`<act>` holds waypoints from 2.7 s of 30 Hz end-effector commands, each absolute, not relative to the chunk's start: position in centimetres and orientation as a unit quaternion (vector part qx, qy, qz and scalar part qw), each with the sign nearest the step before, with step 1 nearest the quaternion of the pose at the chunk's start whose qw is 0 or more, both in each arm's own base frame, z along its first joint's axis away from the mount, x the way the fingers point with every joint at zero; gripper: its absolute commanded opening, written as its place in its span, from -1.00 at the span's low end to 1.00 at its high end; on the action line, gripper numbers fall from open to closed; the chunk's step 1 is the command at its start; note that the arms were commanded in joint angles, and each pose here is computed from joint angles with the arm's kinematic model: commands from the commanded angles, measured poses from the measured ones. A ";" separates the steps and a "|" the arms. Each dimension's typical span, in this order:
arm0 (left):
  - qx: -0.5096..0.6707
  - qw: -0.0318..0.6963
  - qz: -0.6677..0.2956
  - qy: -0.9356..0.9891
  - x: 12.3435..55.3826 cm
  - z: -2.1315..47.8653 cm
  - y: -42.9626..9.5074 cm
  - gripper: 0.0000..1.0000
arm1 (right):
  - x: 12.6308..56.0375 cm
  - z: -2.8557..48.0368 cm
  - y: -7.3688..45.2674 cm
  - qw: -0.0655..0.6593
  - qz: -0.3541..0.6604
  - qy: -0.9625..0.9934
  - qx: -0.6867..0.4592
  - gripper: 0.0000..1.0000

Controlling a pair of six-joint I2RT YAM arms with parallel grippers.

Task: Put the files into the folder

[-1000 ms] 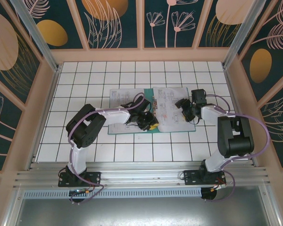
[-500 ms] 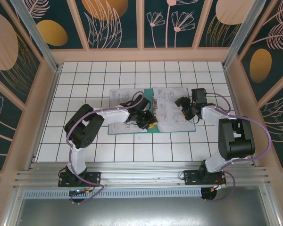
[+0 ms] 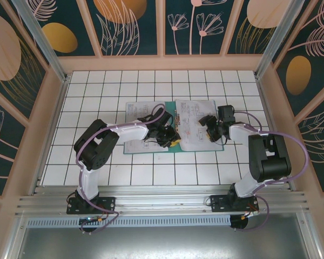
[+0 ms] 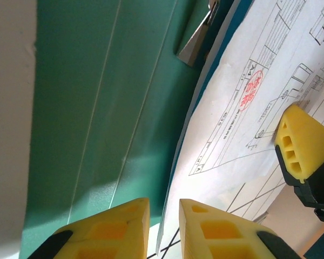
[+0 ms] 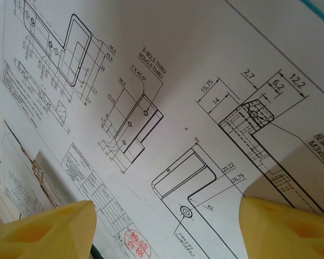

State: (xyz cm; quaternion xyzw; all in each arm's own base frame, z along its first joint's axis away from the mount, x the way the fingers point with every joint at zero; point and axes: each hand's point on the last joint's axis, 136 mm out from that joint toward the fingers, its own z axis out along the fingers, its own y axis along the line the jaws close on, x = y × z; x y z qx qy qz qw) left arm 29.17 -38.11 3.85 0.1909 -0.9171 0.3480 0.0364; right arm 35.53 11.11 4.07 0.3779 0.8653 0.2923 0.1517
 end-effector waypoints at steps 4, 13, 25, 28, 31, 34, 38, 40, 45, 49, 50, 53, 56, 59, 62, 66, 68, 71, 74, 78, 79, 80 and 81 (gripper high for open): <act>0.191 -0.011 0.339 -0.921 30.6 6.8 -36.6 -0.56 | 36.5 6.4 11.5 0.182 0.293 0.866 0.363 0.43; 0.220 -0.045 0.345 -0.911 34.0 8.2 -33.4 -0.56 | 38.1 9.3 13.3 0.215 0.290 0.877 0.317 0.43; 0.226 -0.050 0.333 -0.914 35.8 6.9 -31.1 -0.59 | 42.0 11.0 20.0 0.208 0.342 0.889 0.222 0.40; 0.229 -0.047 0.322 -0.918 35.4 6.0 -30.1 -0.59 | 43.1 10.5 21.8 0.200 0.338 0.897 0.201 0.39; 0.230 -0.046 0.310 -0.921 35.0 5.3 -28.9 -0.59 | 44.4 10.0 23.2 0.195 0.331 0.905 0.185 0.38; 0.233 -0.046 0.299 -0.924 34.7 4.6 -27.9 -0.59 | 45.4 9.2 24.3 0.186 0.326 0.910 0.177 0.38; 0.234 -0.039 0.289 -0.927 33.9 3.6 -27.0 -0.60 | 46.5 8.2 25.1 0.177 0.315 0.916 0.177 0.37; 0.234 -0.037 0.288 -0.928 33.6 3.3 -26.8 -0.60 | 47.0 7.9 25.2 0.174 0.314 0.916 0.177 0.37; 0.236 -0.034 0.285 -0.928 33.2 2.9 -26.5 -0.61 | 47.8 7.2 26.2 0.165 0.314 0.920 0.168 0.37; 0.235 -0.034 0.283 -0.929 33.1 2.8 -26.4 -0.61 | 48.0 6.6 26.4 0.158 0.308 0.923 0.169 0.37; 0.235 -0.034 0.283 -0.929 33.0 2.8 -26.4 -0.61 | 48.0 6.4 26.4 0.156 0.308 0.923 0.169 0.37; 0.236 -0.032 0.282 -0.929 32.9 2.7 -26.4 -0.62 | 48.0 6.1 26.6 0.152 0.310 0.924 0.167 0.37; 0.235 -0.032 0.283 -0.929 32.9 2.7 -26.4 -0.61 | 48.1 6.1 26.9 0.150 0.310 0.924 0.162 0.37; 0.237 -0.031 0.283 -0.929 32.9 2.6 -26.3 -0.61 | 48.1 6.0 27.0 0.149 0.310 0.925 0.162 0.37; 0.237 -0.031 0.282 -0.929 32.9 2.6 -26.3 -0.61 | 48.0 5.8 27.1 0.146 0.310 0.925 0.161 0.36; 0.237 -0.030 0.283 -0.929 32.9 2.5 -26.4 -0.61 | 48.0 5.5 27.2 0.142 0.311 0.926 0.159 0.36; 0.238 -0.030 0.282 -0.929 32.9 2.5 -26.4 -0.61 | 48.1 5.5 27.3 0.140 0.312 0.926 0.158 0.36; 0.238 -0.029 0.282 -0.929 32.9 2.4 -26.4 -0.61 | 48.1 5.4 27.4 0.138 0.312 0.927 0.157 0.36; 0.238 -0.028 0.282 -0.929 32.8 2.3 -26.4 -0.62 | 48.1 5.4 27.6 0.136 0.314 0.927 0.155 0.37; 0.239 -0.027 0.282 -0.929 32.8 2.3 -26.4 -0.62 | 48.1 5.5 27.7 0.136 0.316 0.926 0.154 0.36; 0.238 -0.028 0.282 -0.929 32.8 2.3 -26.4 -0.62 | 48.1 5.6 27.7 0.136 0.318 0.925 0.154 0.36; 0.238 -0.028 0.282 -0.929 32.8 2.3 -26.4 -0.62 | 48.1 5.7 27.7 0.136 0.319 0.925 0.153 0.36; 0.238 -0.028 0.282 -0.929 32.8 2.3 -26.4 -0.62 | 48.1 5.8 27.8 0.137 0.321 0.925 0.153 0.36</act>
